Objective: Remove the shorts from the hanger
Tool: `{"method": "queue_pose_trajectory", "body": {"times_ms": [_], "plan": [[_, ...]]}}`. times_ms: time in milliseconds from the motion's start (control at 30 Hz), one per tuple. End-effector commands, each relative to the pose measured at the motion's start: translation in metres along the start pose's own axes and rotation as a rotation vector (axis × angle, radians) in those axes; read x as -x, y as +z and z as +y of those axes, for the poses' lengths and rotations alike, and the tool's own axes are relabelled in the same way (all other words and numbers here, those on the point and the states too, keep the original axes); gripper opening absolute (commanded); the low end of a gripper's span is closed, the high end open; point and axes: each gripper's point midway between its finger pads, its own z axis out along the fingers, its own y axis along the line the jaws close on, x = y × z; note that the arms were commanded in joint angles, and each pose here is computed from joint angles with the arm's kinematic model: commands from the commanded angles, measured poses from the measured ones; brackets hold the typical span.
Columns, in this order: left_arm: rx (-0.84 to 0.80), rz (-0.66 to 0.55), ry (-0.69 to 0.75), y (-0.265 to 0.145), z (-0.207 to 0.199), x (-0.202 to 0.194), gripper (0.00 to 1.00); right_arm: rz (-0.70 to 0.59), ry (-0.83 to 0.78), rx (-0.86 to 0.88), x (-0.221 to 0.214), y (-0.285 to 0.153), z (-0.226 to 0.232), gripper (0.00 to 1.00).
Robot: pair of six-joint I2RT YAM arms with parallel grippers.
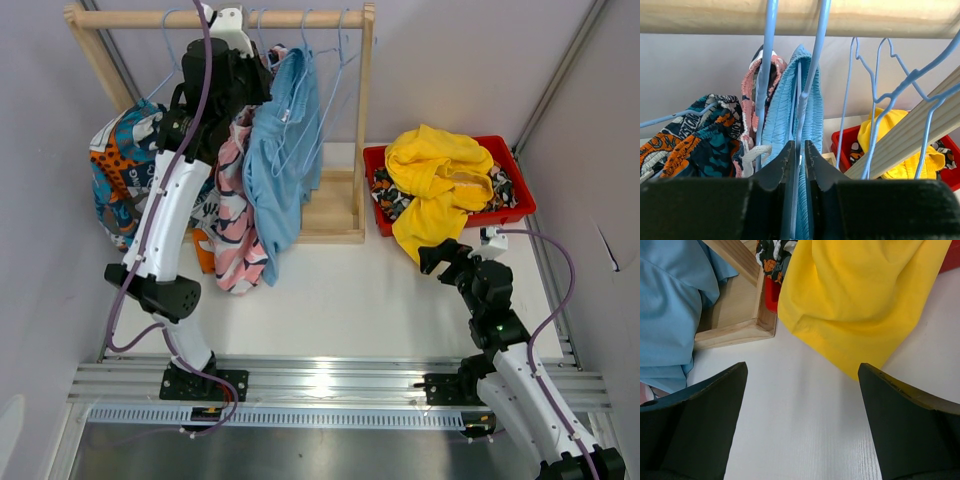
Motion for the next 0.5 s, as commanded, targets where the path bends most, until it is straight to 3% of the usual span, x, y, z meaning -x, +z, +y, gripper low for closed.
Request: {"method": "queue_pose_trajectory", "body": {"times_ms": [0, 267, 467], "plan": [[-0.004, -0.015, 0.019, -0.004, 0.002, 0.009, 0.18, -0.034, -0.008, 0.015, 0.006, 0.0, 0.003, 0.99], [-0.014, 0.028, 0.031, 0.0, 0.002, -0.005, 0.35, -0.036, -0.004, 0.011, 0.006, -0.002, 0.002, 0.99], [-0.009, 0.049, 0.038, 0.004, 0.003, -0.014, 0.33, -0.036, -0.003, 0.008, 0.006, -0.002, 0.0, 0.99]]}}
